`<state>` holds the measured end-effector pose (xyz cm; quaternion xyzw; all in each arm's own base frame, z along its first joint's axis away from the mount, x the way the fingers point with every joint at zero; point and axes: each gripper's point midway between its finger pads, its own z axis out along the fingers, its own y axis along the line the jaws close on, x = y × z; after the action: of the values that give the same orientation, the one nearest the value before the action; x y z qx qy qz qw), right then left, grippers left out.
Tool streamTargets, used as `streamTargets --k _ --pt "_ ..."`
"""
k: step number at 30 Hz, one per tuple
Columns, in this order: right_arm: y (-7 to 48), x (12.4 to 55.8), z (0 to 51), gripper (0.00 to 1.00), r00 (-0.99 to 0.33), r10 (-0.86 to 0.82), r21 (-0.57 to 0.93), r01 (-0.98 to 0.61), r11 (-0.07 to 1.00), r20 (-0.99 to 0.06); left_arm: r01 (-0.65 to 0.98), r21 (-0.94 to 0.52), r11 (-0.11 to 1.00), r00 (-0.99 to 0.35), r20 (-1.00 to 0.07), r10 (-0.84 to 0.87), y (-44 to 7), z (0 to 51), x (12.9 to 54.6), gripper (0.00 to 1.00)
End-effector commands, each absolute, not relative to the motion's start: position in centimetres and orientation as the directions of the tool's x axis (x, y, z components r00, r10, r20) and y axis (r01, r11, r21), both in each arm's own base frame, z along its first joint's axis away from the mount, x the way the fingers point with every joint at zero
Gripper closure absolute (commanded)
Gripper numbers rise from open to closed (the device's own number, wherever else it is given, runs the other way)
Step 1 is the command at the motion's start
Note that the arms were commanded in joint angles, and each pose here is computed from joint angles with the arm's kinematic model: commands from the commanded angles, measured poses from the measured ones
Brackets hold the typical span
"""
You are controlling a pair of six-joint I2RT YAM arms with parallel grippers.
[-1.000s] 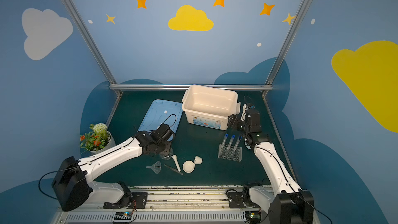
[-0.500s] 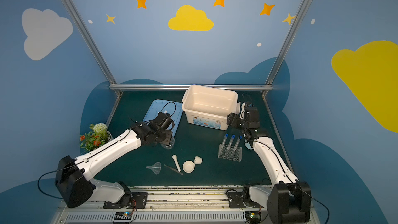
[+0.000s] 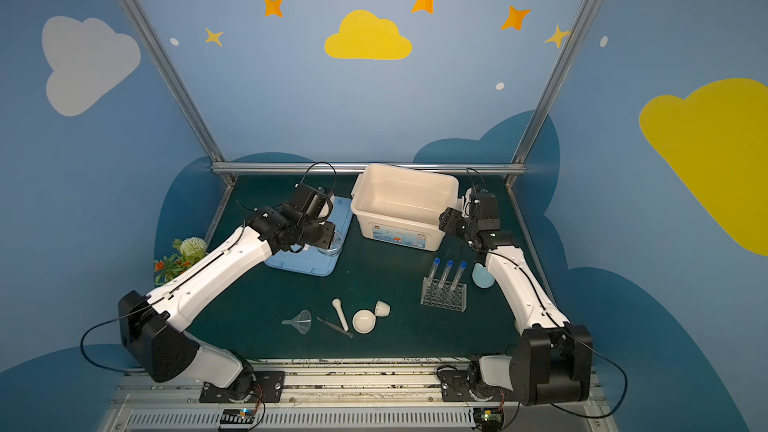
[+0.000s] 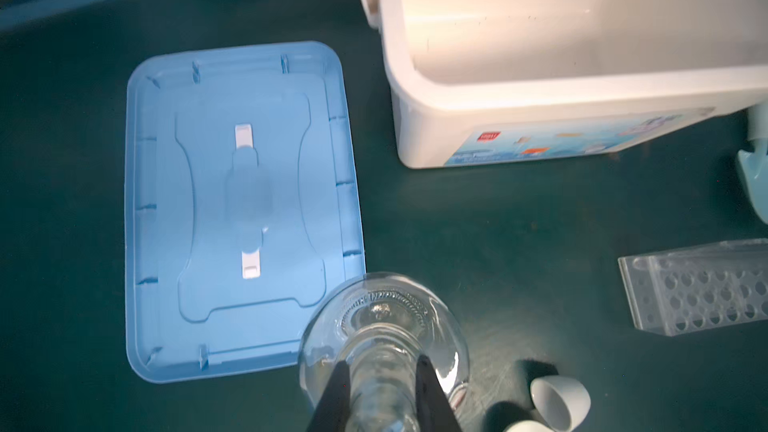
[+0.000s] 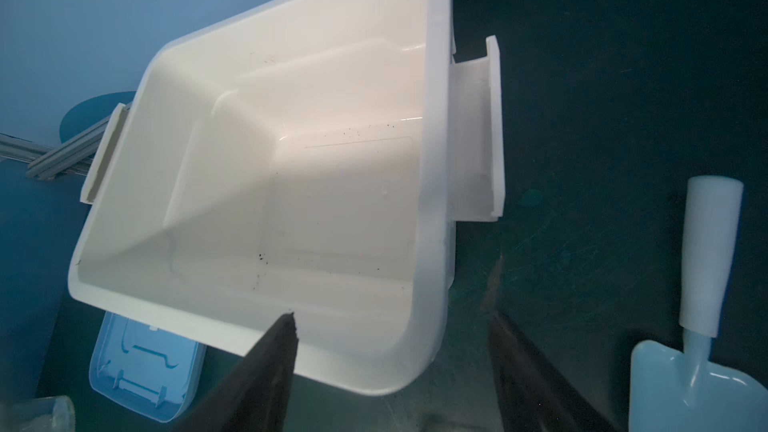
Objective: Organize the chemistry lab equipment
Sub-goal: 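Lift the glass flask with the left gripper and carry it toward the white box, then lower the glass flask into the white box with the left gripper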
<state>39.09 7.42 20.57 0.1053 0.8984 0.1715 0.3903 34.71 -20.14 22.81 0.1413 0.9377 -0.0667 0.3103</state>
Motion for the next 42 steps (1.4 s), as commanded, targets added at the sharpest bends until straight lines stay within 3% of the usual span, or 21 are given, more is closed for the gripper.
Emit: streamTargets --k 1,8,15,28,42 --pt "6.9 39.3 20.8 0.31 -0.692 0.302 0.365 0.059 0.929 -0.656 0.363 -0.045 0.931 -0.704 -0.667 0.242 -21.6 25.5 36.8 0.92" --pt "7.0 40.5 20.1 0.4 -0.72 0.287 0.367 0.049 0.929 -0.632 0.411 -0.063 0.909 -0.651 -0.719 0.244 -23.7 28.0 40.4 0.92" --pt "7.0 40.9 19.0 0.56 -0.77 0.253 0.344 0.047 0.938 -0.585 0.458 -0.052 0.887 -0.615 -0.739 0.274 -26.1 29.4 44.1 0.93" --pt "6.2 41.1 18.4 0.75 -0.785 0.209 0.319 0.016 0.948 -0.583 0.488 -0.072 0.87 -0.589 -0.763 0.268 -29.1 30.2 49.3 0.93" --pt "6.3 41.4 18.4 0.81 -0.803 0.178 0.344 -0.036 0.938 -0.569 0.5 -0.049 0.864 -0.558 -0.781 0.279 -29.9 28.7 52.6 0.93"
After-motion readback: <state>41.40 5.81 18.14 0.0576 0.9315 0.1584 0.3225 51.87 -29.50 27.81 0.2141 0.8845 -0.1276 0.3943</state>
